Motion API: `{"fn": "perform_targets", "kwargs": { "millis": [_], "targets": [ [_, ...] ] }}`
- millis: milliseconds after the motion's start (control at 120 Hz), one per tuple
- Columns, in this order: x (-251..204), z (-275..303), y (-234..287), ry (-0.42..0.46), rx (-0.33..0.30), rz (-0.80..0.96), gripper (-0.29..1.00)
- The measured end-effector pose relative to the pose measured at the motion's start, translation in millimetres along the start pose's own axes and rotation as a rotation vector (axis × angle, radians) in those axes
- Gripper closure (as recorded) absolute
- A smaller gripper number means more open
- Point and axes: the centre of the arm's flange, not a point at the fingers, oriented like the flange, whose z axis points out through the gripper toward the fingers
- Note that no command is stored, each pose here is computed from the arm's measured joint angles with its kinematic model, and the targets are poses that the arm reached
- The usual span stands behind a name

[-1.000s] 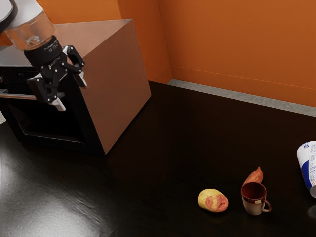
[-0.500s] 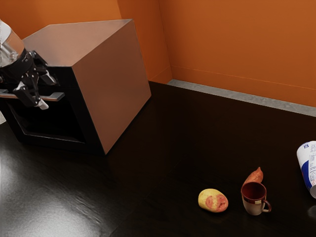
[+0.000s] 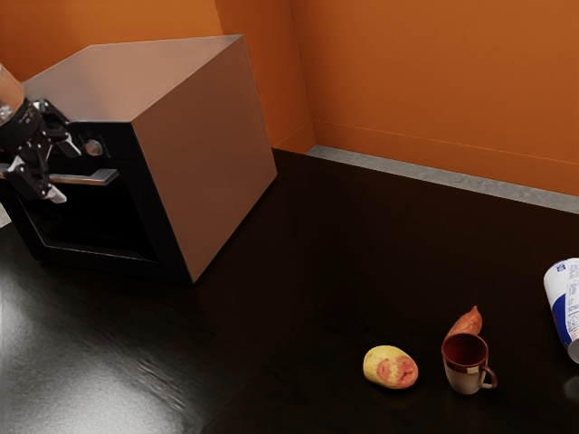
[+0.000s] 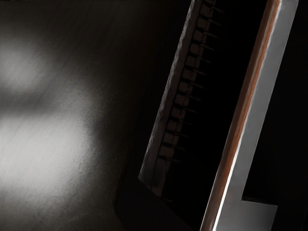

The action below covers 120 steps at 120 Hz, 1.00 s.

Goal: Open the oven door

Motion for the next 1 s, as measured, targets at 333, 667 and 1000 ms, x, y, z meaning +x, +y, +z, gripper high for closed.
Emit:
{"fn": "perform_targets", "kwargs": {
  "millis": [333, 667, 1000],
  "targets": [
    [20.0, 6.2, 3.9, 0.012, 0.005, 0.045, 0.0],
    [39.4, 15.9, 21.4, 0.001, -0.001, 0.09, 0.0],
    [38.7, 36.9, 17.4, -0.022, -0.013, 0.173, 0.0]
  ]
}}
